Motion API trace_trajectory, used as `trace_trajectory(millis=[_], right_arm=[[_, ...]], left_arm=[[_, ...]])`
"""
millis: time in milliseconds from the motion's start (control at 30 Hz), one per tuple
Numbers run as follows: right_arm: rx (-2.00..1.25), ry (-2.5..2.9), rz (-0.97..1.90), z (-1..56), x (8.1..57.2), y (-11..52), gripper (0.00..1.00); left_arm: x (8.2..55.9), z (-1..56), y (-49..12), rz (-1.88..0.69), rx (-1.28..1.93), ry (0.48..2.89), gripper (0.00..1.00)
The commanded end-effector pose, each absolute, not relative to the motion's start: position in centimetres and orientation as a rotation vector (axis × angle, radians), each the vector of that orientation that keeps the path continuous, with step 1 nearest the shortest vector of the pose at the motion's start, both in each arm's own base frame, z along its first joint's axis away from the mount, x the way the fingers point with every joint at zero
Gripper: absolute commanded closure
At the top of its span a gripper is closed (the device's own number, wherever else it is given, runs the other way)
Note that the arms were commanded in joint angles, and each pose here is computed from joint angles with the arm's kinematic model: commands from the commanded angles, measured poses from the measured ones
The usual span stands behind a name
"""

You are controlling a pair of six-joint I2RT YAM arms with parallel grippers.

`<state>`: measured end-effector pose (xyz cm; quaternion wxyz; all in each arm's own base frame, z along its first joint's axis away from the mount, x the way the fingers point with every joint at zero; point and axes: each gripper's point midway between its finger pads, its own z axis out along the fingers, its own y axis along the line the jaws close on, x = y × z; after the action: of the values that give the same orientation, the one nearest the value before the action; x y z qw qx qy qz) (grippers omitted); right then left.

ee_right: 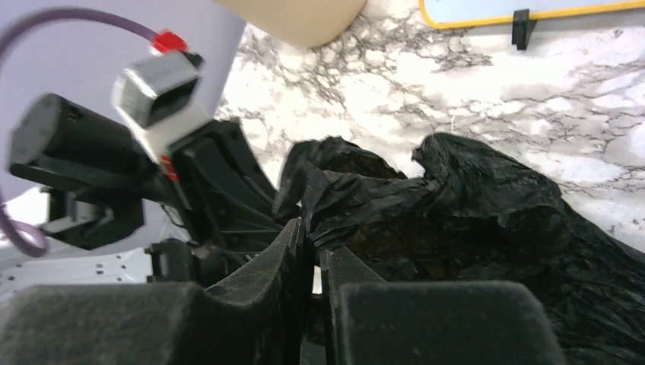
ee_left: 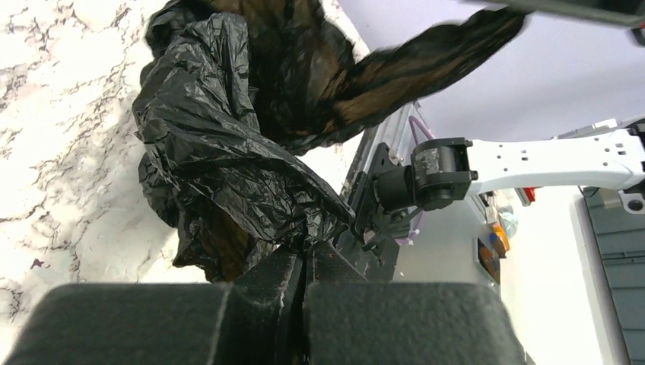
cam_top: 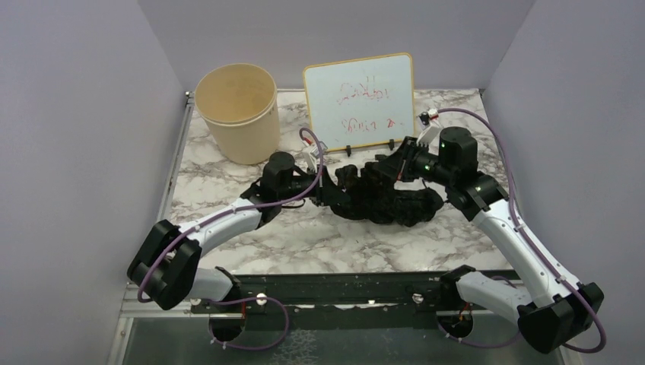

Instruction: Put the trash bags into the trash bin

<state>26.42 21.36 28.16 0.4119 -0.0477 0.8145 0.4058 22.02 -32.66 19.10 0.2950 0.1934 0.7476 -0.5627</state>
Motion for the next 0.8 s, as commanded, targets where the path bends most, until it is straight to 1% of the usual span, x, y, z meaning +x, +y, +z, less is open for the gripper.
trace_trajectory(millis=[0,167,300,400,433,467,500,567,633,700,733,767], right_arm=[[-0.128,2.093,1.084,26.6,25.2,21.9,0.80],[-0.152,2.138,1.232,25.1,23.0,23.0,0.63],[-0.180,2.141,1.382,24.0,21.0,23.8,0.61],[-0.189,2.089,1.555,24.2,20.0,25.0,0.60],[-0.210,2.056,1.604,24.6,19.9,25.3,0.58],[-0.210,2.044,1.639,24.8,19.8,25.6,0.51],[-0.210,2.034,1.660,25.0,19.9,25.7,0.47],[-0.192,2.030,1.663,25.2,20.4,25.9,0.44],[-0.161,2.034,1.641,25.3,20.9,25.8,0.44],[-0.143,2.028,1.633,25.4,21.2,25.8,0.49],[-0.132,2.026,1.633,25.3,21.3,25.8,0.56],[-0.123,2.026,1.638,25.1,21.4,25.8,0.66]], left_arm=[[21.9,24.2,-32.6,-1.512,0.547,1.816,1.00],[21.5,26.6,-32.0,-1.508,0.533,1.750,1.00],[21.3,27.1,-31.7,-1.501,0.525,1.737,1.00],[21.1,26.7,-31.8,-1.513,0.542,1.750,1.00],[21.0,26.7,-31.8,-1.519,0.549,1.753,1.00],[20.9,26.6,-31.9,-1.523,0.553,1.756,1.00],[20.9,26.6,-32.0,-1.524,0.556,1.756,1.00],[21.1,26.6,-32.1,-1.516,0.553,1.755,1.00],[21.1,26.6,-32.3,-1.513,0.556,1.755,1.00],[21.0,26.6,-32.4,-1.518,0.562,1.753,1.00],[21.0,26.6,-32.4,-1.518,0.565,1.753,1.00],[20.9,26.6,-32.3,-1.517,0.566,1.752,1.00]])
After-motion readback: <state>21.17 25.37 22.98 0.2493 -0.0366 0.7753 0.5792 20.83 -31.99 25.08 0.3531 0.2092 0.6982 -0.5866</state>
